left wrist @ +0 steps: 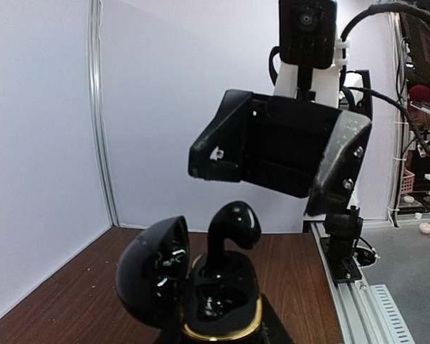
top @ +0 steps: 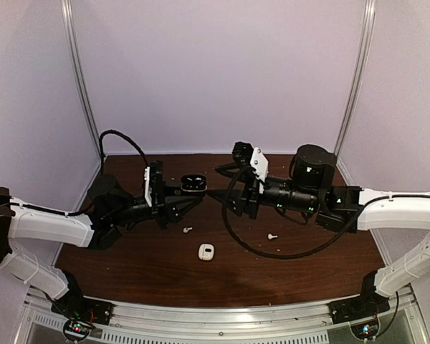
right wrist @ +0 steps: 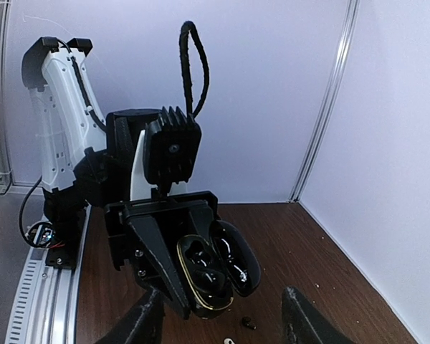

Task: Insert the wireless bluetooth earbuds into the charging case
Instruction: Insert the right earbud into the right side groove of the charging case.

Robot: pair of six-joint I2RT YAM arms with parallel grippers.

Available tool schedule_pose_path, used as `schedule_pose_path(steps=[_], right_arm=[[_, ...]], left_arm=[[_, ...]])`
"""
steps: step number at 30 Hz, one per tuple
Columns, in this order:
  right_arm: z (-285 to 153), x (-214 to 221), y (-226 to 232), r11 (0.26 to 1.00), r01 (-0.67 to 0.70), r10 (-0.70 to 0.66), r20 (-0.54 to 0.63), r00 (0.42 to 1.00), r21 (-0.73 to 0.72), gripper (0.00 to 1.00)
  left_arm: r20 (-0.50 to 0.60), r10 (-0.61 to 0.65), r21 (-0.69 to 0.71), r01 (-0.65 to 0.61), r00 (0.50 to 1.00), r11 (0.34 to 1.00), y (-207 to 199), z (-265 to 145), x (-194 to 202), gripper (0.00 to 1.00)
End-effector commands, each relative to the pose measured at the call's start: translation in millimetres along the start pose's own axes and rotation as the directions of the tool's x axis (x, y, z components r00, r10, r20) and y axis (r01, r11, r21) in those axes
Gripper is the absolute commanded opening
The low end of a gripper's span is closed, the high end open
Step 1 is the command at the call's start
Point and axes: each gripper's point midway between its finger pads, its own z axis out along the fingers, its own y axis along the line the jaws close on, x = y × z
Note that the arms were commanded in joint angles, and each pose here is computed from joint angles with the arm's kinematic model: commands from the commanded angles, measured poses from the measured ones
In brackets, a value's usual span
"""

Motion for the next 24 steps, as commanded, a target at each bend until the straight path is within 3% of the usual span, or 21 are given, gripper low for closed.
schedule_pose_path(steps=[1,6,24], right_arm=[[-13.0,-13.0,2.3,0.999,-0.032,0.032,0.002,0.999,-0.035,0.54],[-8.3,-13.3,4.8,0.997,-0.042,0.039,-0.042,0.998,-0.066,0.51],[8.5,4.1,-4.7,0.995,-0.1,0.098,-0.1,0.99,-0.015,0.55]], left_arm=[[0.05,0.049,0.053,-0.051,0.998,0.997,-6.0,0.8,-16.4,0.0],[0.028,0.055,0.094,-0.057,0.998,0.994,-10.2,4.1,-9.7,0.0],[0.008,0.049,0.119,-0.049,0.999,0.992,-12.3,7.6,0.3,0.0]])
